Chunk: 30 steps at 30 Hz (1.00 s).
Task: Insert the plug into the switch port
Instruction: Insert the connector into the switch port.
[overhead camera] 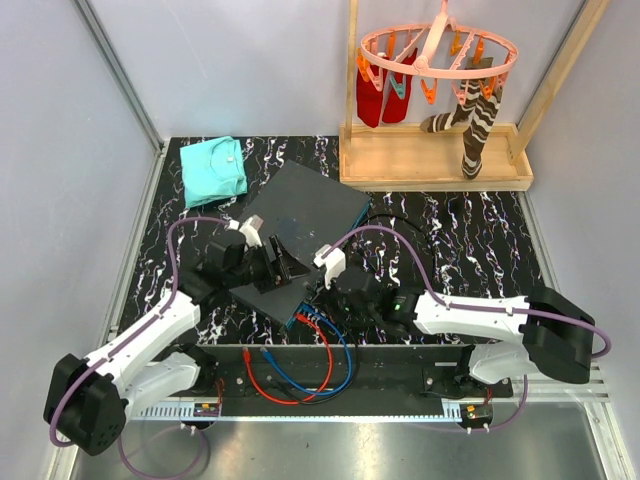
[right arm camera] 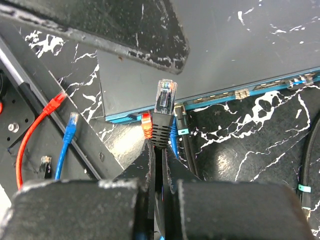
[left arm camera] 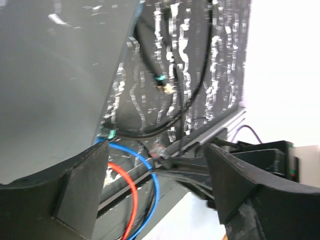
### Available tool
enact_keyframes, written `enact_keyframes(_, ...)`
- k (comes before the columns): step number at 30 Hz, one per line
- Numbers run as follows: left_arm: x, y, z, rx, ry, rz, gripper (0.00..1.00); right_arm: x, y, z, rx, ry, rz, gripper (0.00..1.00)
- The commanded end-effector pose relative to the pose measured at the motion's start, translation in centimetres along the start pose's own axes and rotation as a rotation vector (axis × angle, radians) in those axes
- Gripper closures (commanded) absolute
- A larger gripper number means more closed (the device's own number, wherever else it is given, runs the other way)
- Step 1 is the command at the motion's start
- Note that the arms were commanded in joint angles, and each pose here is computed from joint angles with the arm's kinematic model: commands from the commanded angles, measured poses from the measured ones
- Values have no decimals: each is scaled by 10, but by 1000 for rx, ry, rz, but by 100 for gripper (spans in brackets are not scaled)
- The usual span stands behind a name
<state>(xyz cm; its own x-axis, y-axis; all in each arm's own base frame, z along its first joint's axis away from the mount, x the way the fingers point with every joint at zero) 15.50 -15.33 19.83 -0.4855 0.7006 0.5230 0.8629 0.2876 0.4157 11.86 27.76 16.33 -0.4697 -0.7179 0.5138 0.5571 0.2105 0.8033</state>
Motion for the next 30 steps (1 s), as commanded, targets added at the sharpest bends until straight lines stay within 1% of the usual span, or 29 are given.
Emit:
enact_keyframes(1,-6,2,-12,4,-104,-6,23,4,16,6,-61,-3,-125,100)
enact_keyframes(4,-9,1,-12,7,-108,8,29,4,18,6,-59,-6,-132,100)
enact_keyframes(5,-10,0,-12,5,-113,13,36,4,19,6,-61,-4,-136,100)
enact_keyframes(6,-11,0,-13,4,-113,16,39,4,20,7,-60,0,-141,100)
enact_keyframes(14,-15,-1,-15,-8,-127,32,60,3,23,9,-71,7,-154,100)
enact_keyframes(15,-15,-2,-15,-9,-129,36,66,2,23,9,-74,10,-155,100)
enact_keyframes(17,-16,-2,-15,-7,-131,40,72,1,24,10,-76,8,-159,100)
enact_keyframes(18,-16,-3,-15,-9,-132,40,78,1,25,10,-80,11,-163,100)
enact_keyframes(21,-16,-2,-16,-11,-137,39,90,1,26,11,-81,22,-167,100)
enact_keyframes(22,-16,-2,-16,-15,-140,36,100,1,26,12,-83,25,-167,100)
enact_keyframes(26,-13,-1,-17,-18,-133,17,100,4,29,14,-97,31,-166,100)
enact_keyframes(28,-12,-1,-16,-18,-108,0,100,7,31,14,-100,18,-154,97)
enact_keyframes(29,-10,0,-16,-21,-104,-13,100,9,33,13,-112,6,-158,95)
enact_keyframes(30,-9,1,-16,-25,-94,-23,100,11,31,12,-107,-6,-137,86)
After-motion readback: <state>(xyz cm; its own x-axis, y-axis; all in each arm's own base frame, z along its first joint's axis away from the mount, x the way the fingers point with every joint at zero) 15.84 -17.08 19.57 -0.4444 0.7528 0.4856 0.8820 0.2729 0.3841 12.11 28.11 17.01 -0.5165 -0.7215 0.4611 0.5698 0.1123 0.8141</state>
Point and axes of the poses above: each gripper's point midway between its finger pads, its own x axis back along the fingers, its own z axis along the line the jaws close on, y = z × x, the point moved 10 cm from there along x, back along the fingers, and after that the axes turned 6 degrees about -x, right-handed, at the moved point
